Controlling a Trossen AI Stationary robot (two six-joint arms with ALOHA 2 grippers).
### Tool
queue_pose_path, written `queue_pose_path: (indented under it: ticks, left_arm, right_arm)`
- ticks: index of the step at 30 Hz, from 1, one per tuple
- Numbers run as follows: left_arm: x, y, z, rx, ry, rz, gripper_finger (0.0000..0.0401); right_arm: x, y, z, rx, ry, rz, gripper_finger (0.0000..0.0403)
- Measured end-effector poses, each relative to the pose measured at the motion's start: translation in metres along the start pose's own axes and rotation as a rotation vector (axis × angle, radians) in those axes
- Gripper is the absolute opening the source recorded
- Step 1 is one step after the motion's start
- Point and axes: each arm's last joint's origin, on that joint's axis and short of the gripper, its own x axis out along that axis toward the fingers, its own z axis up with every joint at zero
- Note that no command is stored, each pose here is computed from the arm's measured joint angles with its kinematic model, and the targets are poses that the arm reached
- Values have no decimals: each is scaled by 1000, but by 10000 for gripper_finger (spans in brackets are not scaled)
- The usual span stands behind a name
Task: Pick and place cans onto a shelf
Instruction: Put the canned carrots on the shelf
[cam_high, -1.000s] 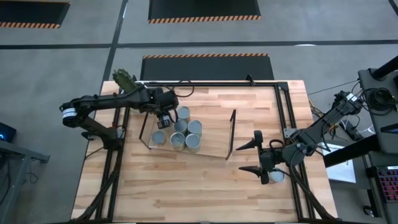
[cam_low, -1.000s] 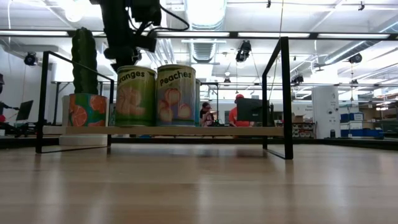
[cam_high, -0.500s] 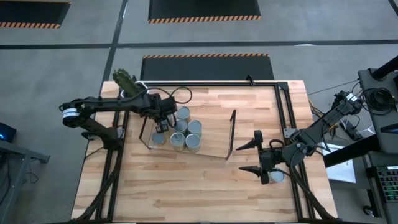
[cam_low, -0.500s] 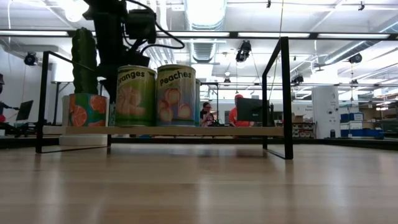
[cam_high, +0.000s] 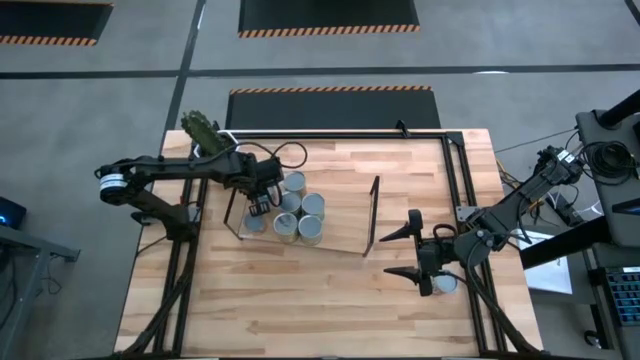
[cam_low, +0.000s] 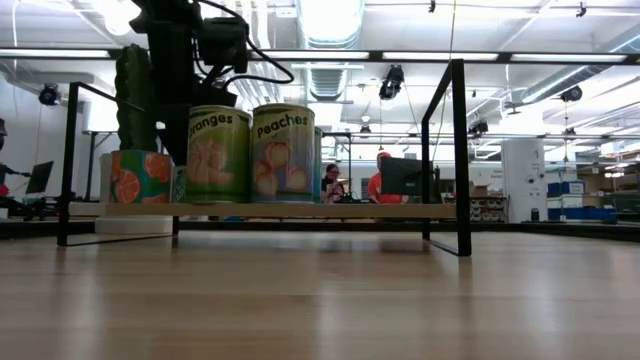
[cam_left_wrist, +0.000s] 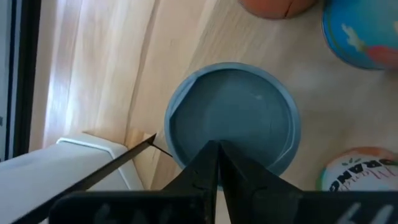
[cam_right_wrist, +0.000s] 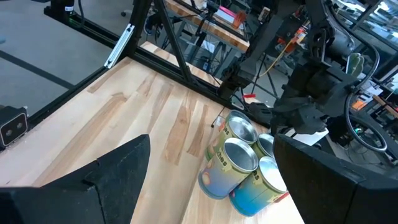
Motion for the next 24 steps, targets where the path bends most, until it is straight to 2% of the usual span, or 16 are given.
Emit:
queue_pose_path:
  ticks: [24]
  left_arm:
    - [-12,-9,-1,-30,45,-115,0]
  right_arm:
    - [0,0,0,2,-1,0,327]
